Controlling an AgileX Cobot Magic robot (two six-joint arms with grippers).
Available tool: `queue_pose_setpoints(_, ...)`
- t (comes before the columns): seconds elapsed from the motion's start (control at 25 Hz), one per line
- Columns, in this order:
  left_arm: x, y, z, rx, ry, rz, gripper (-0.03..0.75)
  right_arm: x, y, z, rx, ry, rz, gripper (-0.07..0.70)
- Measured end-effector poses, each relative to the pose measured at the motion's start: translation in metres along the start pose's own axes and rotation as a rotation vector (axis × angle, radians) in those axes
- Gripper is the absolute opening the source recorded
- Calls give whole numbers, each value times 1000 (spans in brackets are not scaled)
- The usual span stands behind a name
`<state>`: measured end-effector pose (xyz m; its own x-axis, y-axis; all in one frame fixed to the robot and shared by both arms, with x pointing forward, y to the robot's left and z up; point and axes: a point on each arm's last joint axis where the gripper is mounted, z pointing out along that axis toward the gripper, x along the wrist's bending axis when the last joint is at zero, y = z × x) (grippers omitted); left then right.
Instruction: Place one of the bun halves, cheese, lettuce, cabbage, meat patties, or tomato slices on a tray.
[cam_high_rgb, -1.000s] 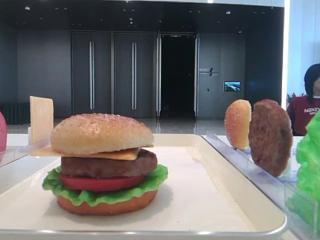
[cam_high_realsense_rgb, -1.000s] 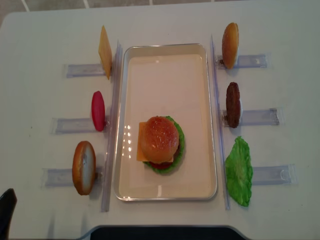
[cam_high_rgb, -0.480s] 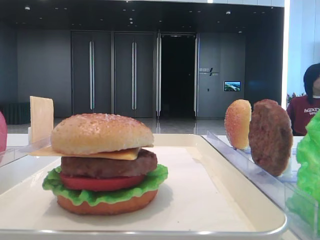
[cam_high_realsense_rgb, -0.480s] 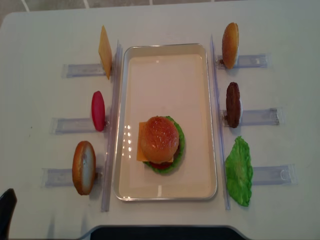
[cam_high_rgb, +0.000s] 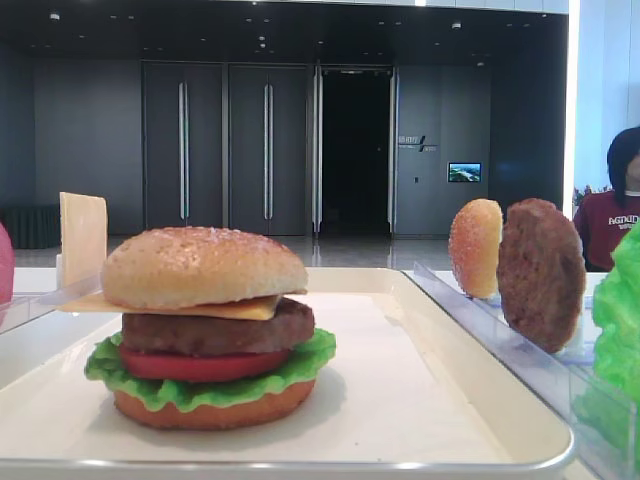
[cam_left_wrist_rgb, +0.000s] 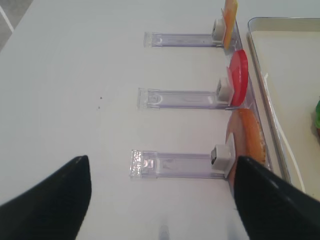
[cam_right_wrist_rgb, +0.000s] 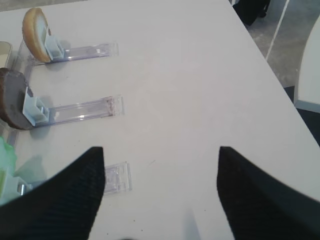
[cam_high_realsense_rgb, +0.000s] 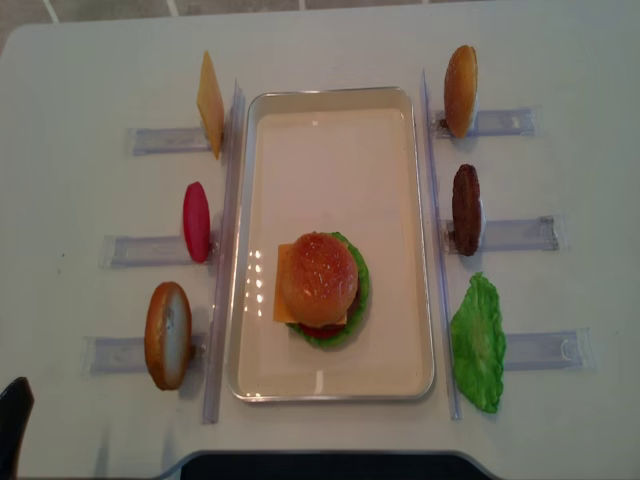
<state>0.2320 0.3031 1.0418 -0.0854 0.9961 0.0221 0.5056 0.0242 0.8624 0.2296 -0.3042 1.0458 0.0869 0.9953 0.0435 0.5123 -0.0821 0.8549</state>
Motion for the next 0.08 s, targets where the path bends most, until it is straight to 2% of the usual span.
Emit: queue_pose_setpoints(0.08,0,0,0,0,0,0,692,0,0,0,0,-1,0,485)
